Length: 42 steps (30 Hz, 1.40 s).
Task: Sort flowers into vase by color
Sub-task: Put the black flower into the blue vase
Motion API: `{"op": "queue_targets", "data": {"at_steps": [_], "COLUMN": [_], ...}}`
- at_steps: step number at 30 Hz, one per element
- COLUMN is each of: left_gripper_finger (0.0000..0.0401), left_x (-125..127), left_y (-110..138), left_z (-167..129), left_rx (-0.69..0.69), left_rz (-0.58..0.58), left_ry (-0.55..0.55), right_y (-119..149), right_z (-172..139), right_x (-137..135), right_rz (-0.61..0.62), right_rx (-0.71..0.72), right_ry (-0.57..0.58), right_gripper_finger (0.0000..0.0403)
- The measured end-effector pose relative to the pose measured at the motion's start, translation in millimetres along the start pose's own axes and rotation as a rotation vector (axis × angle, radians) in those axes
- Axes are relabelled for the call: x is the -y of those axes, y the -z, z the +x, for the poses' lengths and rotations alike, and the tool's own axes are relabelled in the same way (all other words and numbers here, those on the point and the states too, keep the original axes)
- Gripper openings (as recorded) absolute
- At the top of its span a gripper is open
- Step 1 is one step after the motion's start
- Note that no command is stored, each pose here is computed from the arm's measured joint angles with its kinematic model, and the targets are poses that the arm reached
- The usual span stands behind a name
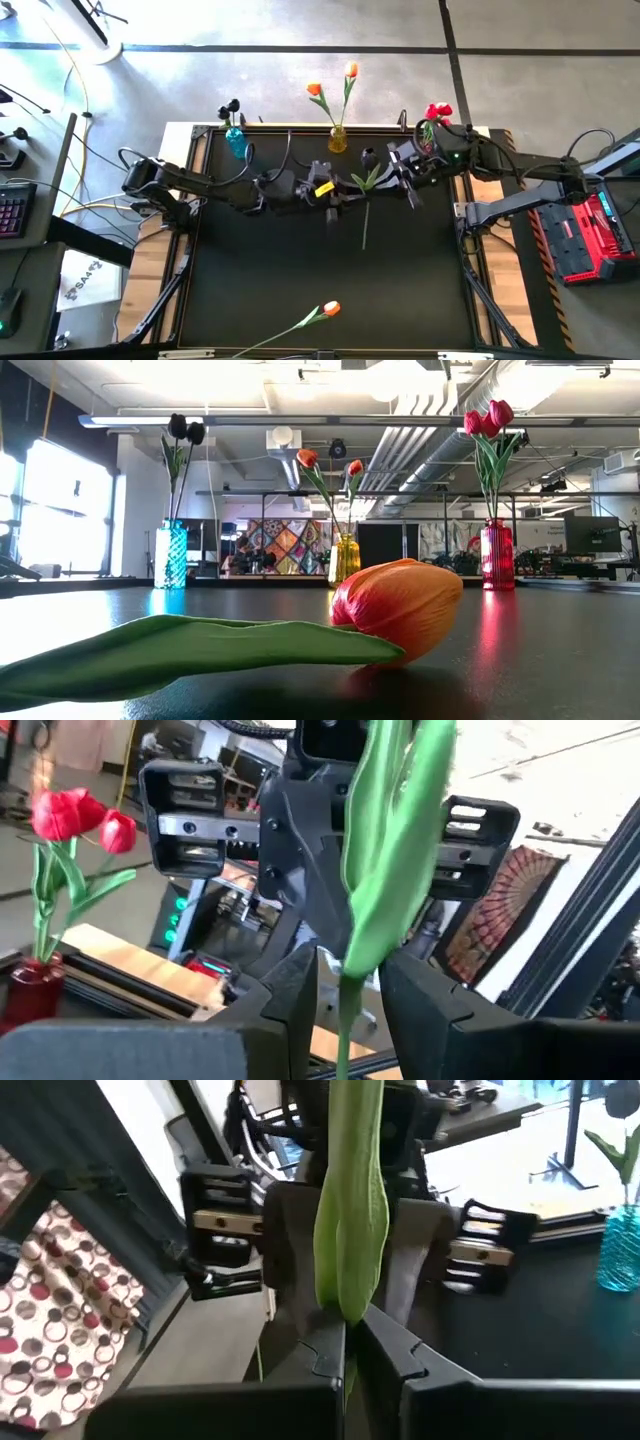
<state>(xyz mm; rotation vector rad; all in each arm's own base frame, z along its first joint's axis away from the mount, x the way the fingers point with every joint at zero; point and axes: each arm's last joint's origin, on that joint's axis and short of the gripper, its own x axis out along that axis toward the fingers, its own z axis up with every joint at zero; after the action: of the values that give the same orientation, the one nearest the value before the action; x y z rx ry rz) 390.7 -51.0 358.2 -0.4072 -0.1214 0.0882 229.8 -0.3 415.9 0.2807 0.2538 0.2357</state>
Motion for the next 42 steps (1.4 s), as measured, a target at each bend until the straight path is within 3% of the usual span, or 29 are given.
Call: {"op": "queue_targets", "data": {"at_steps": [15,18,22,24,30,34,38,42], "left_gripper_finger": [0.0096,0.0073,0.0013,0.0009,0.0003,0.0001,0.0001,0.0001], "left_x": [-3,-3,-3,-3,-6,-7,-7,-10], "left_y": [10,10,10,10,1,-18,-48,-75], "left_z": [5,5,5,5,-1,-17,-44,-77], "left_rx": [-0.053,-0.049,-0.051,-0.048,-0.024,-0.007,0.02,0.016], "left_rz": [-0.024,-0.022,0.004,0.013,0.087,0.156,0.235,0.316], "left_ry": [0.052,0.048,0.054,0.049,-0.09,-0.242,-0.389,-0.558], "right_y": [0,1,1,1,-3,-3,5,16], "right_z": [2,3,4,4,-9,-28,-38,-32], "right_x": [-2,-2,-1,-1,-1,1,10,19], "right_rz": [-0.019,-0.018,-0.004,0.0,0.022,0.078,0.099,0.088], "right_rx": [-0.019,-0.023,-0.027,-0.024,0.022,0.043,-0.016,-0.093], "right_ry": [-0.095,-0.1,-0.096,-0.084,-0.006,0.125,0.279,0.32], "right_gripper_finger": [0.0,0.0,0.0009,0.0026,0.0111,0.0152,0.0166,0.0165]}}
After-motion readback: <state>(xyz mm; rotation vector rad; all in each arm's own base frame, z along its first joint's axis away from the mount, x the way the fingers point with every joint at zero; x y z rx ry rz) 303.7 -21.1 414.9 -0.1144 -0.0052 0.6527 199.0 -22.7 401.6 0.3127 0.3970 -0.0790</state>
